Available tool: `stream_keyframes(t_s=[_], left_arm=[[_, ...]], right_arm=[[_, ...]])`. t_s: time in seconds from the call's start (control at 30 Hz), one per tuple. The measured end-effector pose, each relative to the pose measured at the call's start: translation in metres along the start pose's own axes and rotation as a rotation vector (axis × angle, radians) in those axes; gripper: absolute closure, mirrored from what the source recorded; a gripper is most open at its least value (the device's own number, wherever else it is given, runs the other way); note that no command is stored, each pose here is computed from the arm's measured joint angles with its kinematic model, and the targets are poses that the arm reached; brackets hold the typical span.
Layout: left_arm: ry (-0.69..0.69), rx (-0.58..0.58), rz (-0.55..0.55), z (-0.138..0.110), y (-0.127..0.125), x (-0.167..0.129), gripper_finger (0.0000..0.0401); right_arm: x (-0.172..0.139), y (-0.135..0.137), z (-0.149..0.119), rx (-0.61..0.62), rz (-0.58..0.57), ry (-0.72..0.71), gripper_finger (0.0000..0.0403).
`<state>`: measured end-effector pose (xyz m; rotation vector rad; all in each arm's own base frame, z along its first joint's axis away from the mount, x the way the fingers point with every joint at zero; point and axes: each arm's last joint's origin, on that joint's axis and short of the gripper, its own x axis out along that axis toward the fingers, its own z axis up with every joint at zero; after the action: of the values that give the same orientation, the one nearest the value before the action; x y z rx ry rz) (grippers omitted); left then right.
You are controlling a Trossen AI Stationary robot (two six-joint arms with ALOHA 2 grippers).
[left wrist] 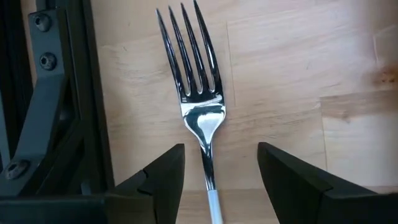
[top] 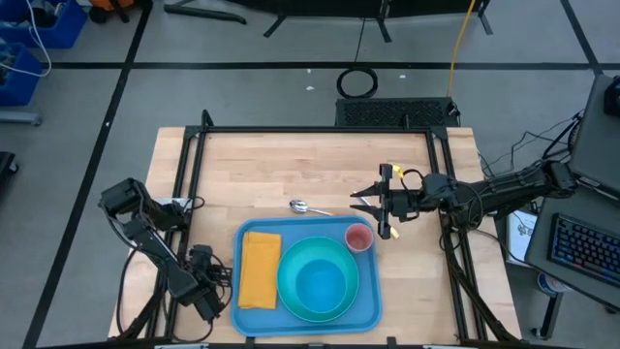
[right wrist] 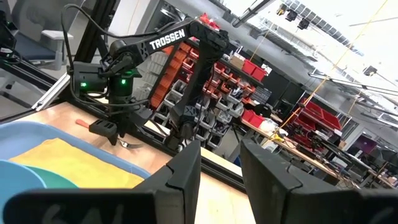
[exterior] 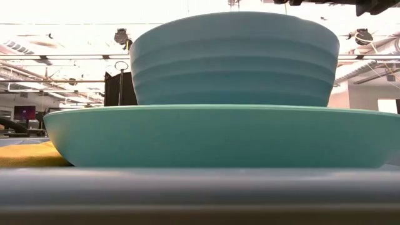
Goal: Set up tray
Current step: Put the orange fork on top of the yellow table napkin on the blue tray
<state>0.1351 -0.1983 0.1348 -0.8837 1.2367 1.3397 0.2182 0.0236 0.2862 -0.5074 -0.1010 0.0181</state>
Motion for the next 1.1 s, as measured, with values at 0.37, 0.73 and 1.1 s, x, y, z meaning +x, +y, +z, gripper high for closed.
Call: stream_keyframes(t_s=[0.37, 0.73, 1.1], left_arm=[[0.012, -0.013, 0.012, 0.0, 0.0, 0.001, 0.0247], [0.007, -0.06, -0.095, -0.003, -0.007, 0.0, 0.0256], [0.022, -0.037, -0.12, -0.005, -0.008, -0.001, 0.0256]], right_arm=[[0.0, 0.0, -0.001, 0.007, 0.003, 0.007, 0.03], [0.0, 0.001, -0.002, 0.006, 0.009, 0.017, 0.03], [0.0, 0.001, -0.002, 0.006, 0.011, 0.019, 0.03]])
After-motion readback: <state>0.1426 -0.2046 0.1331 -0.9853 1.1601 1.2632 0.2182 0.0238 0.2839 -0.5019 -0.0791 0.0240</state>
